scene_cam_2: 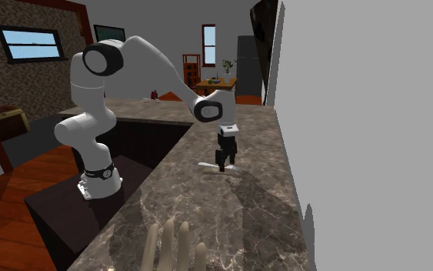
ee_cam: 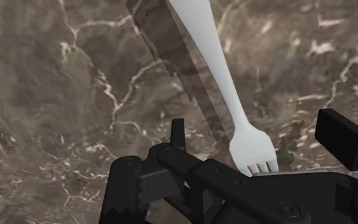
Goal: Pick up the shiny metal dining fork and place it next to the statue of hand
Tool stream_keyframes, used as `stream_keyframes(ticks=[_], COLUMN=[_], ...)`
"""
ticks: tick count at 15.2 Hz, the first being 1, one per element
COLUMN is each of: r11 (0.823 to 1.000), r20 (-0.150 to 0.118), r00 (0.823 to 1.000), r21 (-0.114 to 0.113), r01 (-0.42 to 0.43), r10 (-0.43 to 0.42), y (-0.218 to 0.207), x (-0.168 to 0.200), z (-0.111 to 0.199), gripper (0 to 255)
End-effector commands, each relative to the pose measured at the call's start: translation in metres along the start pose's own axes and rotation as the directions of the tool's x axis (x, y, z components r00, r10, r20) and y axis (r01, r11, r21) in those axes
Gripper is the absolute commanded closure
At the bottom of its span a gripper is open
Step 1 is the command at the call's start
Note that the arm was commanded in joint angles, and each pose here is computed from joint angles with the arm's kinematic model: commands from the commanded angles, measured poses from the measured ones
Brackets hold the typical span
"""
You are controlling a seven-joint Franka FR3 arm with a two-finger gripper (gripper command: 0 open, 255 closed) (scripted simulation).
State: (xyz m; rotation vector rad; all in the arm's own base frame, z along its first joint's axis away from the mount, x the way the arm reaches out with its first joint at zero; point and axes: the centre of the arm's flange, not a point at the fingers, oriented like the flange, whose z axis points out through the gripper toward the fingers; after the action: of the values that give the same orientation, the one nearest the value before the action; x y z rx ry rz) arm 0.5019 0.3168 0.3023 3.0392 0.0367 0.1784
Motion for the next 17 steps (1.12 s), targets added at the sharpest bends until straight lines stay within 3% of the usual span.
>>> stream_keyframes(ticks=[1, 6, 7, 17], r11=[1.0, 1.0, 1.0, 1.0], r20=[0.0, 0.0, 0.0, 0.0], r00=[1.0, 1.0, 1.0, 1.0], r21=[0.0, 0.0, 0.0, 0.0], r01=[0.0, 0.0, 0.0, 0.0], r10=[0.0, 0.0, 0.0, 0.0], y=[0.0003, 0.0003, 0.0003, 0.0009], x=[0.0004, 0.0004, 0.0004, 0.001], z=[0.0023, 0.0022, 0.0022, -0.0029], gripper=[0, 0, 255, 255])
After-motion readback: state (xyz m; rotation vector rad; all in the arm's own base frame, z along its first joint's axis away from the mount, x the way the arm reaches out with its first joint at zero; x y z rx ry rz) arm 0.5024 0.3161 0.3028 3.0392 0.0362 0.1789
